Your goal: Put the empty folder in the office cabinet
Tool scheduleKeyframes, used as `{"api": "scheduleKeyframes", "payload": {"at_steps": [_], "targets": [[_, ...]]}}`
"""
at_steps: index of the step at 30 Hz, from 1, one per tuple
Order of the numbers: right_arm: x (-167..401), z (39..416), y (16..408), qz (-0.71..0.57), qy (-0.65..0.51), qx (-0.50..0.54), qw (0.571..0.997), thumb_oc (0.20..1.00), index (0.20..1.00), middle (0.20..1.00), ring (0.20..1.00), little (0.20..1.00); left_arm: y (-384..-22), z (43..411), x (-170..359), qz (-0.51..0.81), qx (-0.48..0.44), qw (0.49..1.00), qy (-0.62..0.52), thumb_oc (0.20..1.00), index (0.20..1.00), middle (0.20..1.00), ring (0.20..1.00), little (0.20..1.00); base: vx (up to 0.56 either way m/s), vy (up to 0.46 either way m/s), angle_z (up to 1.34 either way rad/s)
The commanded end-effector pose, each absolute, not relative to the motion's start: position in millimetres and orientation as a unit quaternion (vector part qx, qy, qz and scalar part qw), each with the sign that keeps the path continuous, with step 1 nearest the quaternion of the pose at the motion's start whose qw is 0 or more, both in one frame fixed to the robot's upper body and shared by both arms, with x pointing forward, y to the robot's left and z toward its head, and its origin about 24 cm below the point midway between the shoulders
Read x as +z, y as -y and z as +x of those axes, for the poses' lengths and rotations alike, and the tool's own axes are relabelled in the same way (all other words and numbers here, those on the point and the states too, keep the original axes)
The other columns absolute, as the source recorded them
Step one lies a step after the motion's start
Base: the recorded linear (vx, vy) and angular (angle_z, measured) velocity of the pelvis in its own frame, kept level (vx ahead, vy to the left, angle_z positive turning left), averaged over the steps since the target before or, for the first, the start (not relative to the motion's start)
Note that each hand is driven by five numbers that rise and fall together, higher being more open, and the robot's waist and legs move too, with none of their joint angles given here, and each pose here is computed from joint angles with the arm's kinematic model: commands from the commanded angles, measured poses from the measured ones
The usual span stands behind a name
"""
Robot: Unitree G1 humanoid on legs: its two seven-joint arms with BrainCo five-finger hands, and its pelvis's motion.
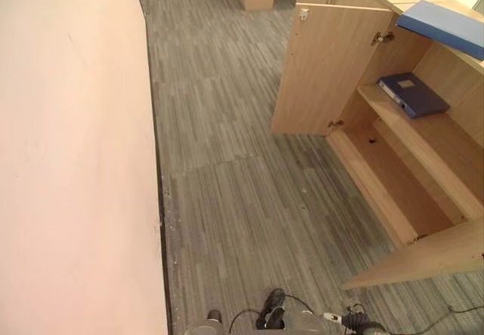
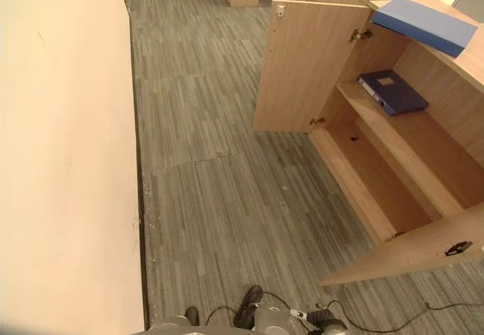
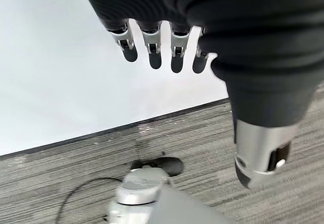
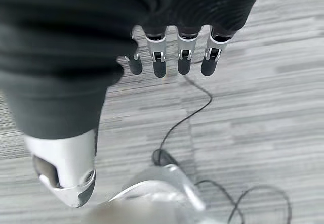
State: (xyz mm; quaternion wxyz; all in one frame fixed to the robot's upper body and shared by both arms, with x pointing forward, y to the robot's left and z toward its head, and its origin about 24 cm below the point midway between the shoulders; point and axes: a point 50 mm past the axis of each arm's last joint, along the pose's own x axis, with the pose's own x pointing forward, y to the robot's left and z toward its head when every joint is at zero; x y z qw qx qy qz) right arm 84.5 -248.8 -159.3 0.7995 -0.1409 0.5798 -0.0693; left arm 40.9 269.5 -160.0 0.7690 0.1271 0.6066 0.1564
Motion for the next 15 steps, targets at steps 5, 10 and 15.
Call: {"api": "scheduleKeyframes", "payload": {"at_steps": [5,10,15], "targets": [[-163,69,250,-0.128,-0.605,-0.086,0.781,1.000,1.000,1.000,1.000,1.000,-269,50,-159,0.132,0.155,0.778,-0.595,1.000,1.000,1.000,1.000,1.000,0.33,-0.103,-0.26],[-161,77,252,-0.120,-0.595,-0.101,0.789,1.000,1.000,1.000,1.000,1.000,-270,63,-156,0.119,0.169,0.793,-0.572,1.000,1.000,1.000,1.000,1.000,0.26,-0.192,-0.24],[-158,87,255,-0.135,-0.583,-0.097,0.795,1.000,1.000,1.000,1.000,1.000,-268,65,-157,0.121,0.165,0.797,-0.568,1.000,1.000,1.000,1.000,1.000,0.12,0.015,-0.56]]}}
